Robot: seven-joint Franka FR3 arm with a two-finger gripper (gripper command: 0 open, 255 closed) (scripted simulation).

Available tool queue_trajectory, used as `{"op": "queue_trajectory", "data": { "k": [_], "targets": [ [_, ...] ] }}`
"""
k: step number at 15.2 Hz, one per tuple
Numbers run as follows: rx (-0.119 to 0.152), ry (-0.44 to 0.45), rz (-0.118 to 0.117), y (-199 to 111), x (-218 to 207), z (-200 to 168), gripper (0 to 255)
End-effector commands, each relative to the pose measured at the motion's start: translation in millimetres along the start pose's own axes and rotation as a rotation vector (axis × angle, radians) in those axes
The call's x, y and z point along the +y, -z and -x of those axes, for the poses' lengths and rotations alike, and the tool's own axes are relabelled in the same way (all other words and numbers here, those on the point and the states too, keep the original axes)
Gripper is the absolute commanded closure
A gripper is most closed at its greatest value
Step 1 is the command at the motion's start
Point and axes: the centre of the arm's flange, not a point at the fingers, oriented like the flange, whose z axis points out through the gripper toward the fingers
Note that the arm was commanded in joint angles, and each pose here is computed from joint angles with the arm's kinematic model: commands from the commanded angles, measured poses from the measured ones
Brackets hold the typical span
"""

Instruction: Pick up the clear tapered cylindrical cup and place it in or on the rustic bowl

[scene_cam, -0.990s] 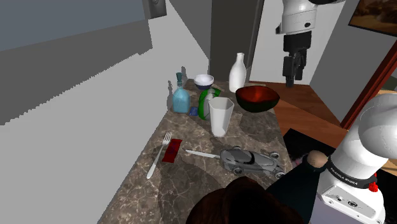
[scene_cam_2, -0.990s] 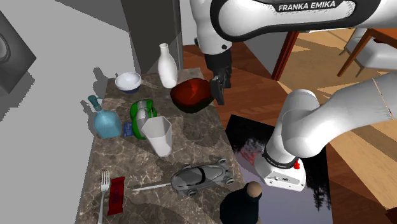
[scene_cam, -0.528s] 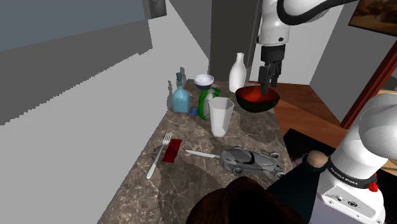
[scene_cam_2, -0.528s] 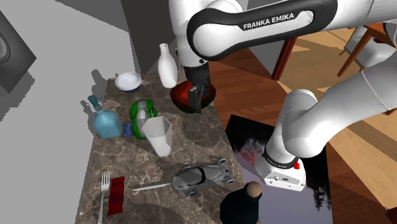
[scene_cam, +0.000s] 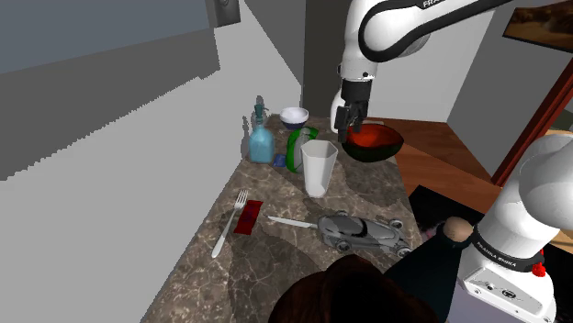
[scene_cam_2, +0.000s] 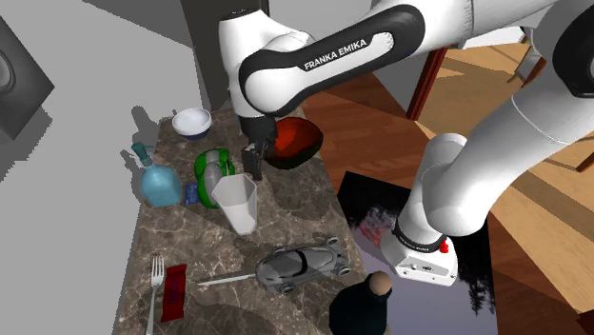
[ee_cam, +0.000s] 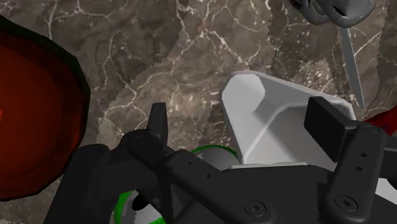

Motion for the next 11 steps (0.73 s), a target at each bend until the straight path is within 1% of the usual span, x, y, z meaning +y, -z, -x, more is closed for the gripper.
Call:
{"op": "queue_trajectory", "data": {
  "k": [1, 4, 11],
  "targets": [
    [0.029, 0.011, -0.007, -7, -5, -20, 0],
    [0.068, 0.027, -0.017, -18, -13, -51, 0],
    [0.068, 0.027, -0.017, -54, -14, -53, 0]
  ]
}}
